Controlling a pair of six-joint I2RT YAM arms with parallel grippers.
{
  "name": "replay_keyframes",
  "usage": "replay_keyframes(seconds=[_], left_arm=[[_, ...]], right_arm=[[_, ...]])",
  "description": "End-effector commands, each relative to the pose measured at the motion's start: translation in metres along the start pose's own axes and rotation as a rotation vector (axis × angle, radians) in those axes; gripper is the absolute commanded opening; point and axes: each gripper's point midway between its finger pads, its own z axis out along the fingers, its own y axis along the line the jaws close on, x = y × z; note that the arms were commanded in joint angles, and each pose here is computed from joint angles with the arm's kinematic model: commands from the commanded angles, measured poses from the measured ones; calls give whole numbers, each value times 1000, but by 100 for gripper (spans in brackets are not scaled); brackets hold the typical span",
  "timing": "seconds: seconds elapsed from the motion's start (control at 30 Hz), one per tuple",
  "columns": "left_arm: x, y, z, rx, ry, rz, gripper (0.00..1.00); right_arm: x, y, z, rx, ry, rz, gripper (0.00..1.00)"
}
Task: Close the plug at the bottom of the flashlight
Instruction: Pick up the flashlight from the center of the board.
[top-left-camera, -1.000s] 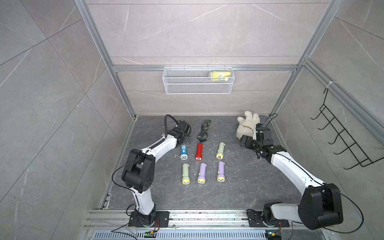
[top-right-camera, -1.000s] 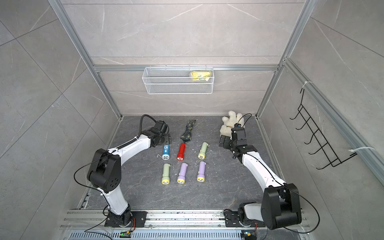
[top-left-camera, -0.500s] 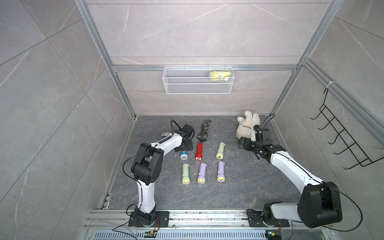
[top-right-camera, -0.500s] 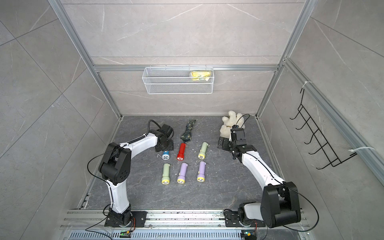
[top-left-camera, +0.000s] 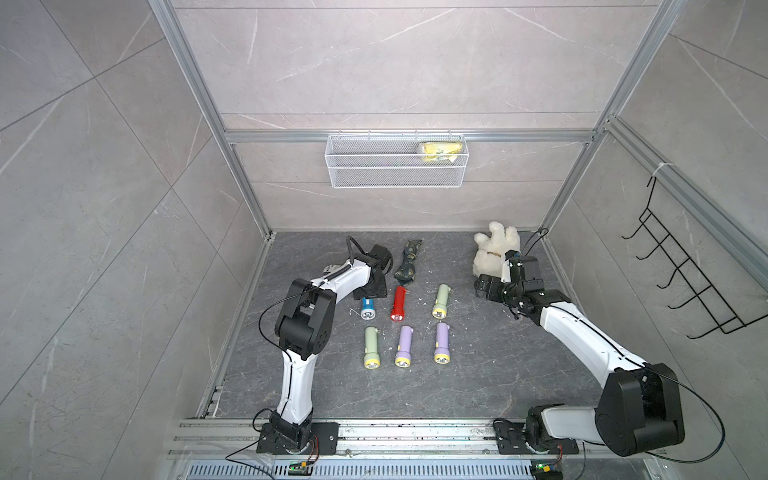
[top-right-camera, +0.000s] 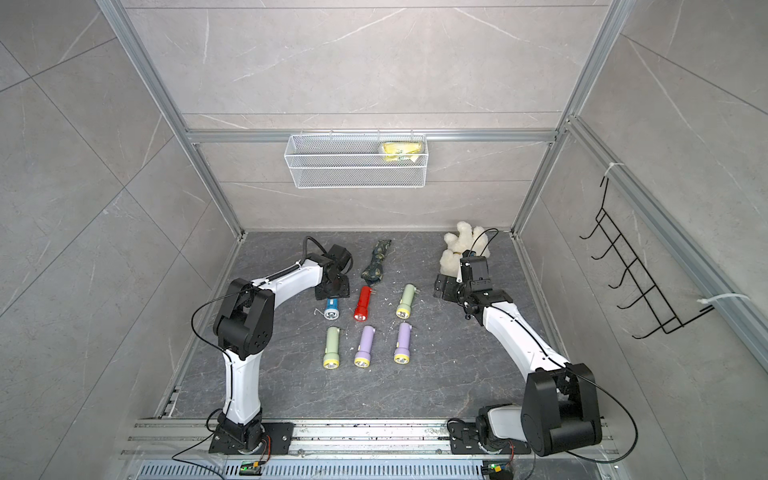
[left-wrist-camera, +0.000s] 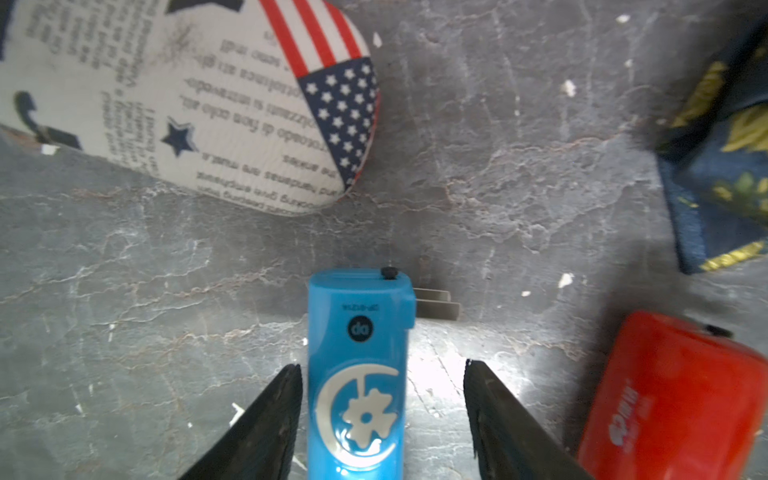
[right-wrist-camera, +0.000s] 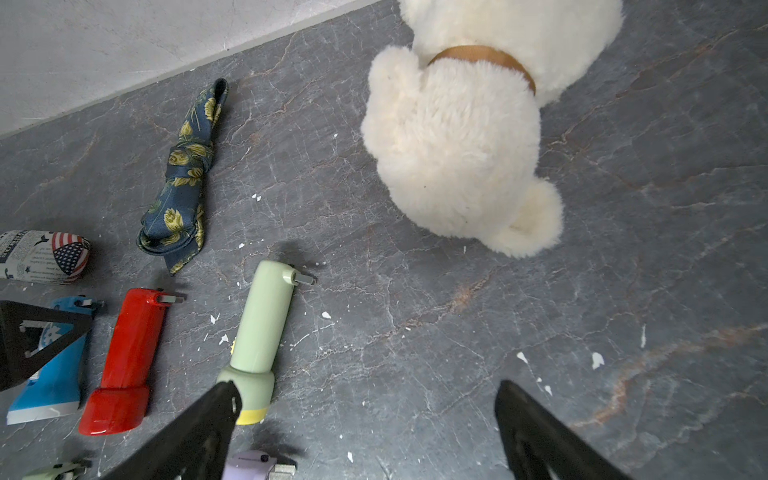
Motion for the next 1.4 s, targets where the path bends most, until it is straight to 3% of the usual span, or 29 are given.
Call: replay_keyframes(seconds=[0.0,0.37,0.67,0.8,0.9,1.07,1.2,1.37], left_arm=[[-2,7,1,-38,17,21,66],[8,10,18,-61,56,27,56],[9,9,18,-57,57,25,38],[6,10,14,-56,44,28,25],[-1,9,6,-53,24,35,24],[-27,6,-35,-21,-79,53,13],[-61,-5,-96,85,-263,102,0],[-83,-36,-177,318,-549,204,0]], right_arm=[[-1,4,0,-11,5,0,100],[1,4,3,-9,13,-4,100],[2,5,6,-6,26,-5,100],[1,6,7,-7,29,-4,100],[-2,9,8,-18,31,-3,100],[-12,20,5,-66,-2,-13,100],[-27,45,-1,-177,-67,-49,100],[-43,83,-10,-323,-83,-96,100]])
